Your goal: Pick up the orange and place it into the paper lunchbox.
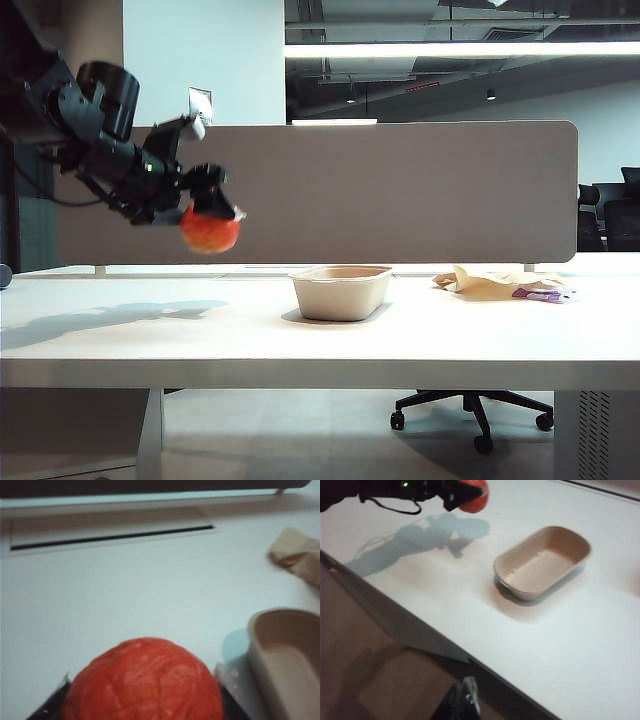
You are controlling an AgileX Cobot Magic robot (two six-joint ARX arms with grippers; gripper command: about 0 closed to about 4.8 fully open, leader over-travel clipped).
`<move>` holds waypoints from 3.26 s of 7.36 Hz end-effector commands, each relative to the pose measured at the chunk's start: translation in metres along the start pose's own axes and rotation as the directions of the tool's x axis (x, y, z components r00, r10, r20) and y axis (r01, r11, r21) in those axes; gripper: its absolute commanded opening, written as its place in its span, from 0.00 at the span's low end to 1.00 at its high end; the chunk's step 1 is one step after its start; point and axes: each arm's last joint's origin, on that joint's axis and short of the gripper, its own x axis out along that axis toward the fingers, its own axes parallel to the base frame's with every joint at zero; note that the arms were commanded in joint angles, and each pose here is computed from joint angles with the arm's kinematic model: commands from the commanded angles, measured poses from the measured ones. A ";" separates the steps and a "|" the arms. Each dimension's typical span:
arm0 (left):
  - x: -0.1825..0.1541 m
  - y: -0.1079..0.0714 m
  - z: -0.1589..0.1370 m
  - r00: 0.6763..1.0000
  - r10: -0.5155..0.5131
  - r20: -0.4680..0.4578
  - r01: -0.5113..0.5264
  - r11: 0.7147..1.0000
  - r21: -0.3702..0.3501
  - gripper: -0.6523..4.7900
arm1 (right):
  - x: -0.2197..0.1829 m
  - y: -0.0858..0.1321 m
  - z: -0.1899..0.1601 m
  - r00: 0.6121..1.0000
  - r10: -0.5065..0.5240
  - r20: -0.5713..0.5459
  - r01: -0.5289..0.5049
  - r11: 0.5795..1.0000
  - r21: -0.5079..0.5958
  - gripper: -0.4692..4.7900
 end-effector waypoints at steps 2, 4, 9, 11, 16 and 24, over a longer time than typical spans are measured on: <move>-0.007 -0.062 0.034 0.982 -0.166 0.085 0.161 0.985 0.066 0.57 | -0.002 0.004 0.002 0.994 0.112 0.002 -0.112 0.993 -0.026 0.08; 0.000 -0.121 0.032 0.954 -0.292 0.068 0.284 0.953 0.103 0.57 | -0.001 0.000 0.002 1.000 -0.011 0.009 0.012 1.000 -0.025 0.08; 0.039 -0.132 -0.016 0.971 -0.239 0.010 0.236 0.966 0.102 0.57 | -0.002 0.000 -0.001 1.000 -0.005 -0.015 0.005 1.000 -0.025 0.08; 0.058 -0.132 -0.012 0.971 -0.239 0.006 0.237 0.966 0.101 0.57 | -0.002 0.000 -0.001 1.000 -0.006 -0.016 0.005 1.000 -0.025 0.08; 0.061 -0.130 -0.029 0.971 -0.196 -0.135 0.206 0.976 0.068 0.57 | -0.001 0.000 -0.001 1.000 -0.005 -0.017 0.004 1.000 -0.026 0.08; 0.061 -0.132 -0.030 0.971 -0.193 -0.145 0.209 0.972 0.108 0.99 | -0.001 -0.001 -0.004 0.999 -0.010 -0.054 0.009 1.000 -0.026 0.08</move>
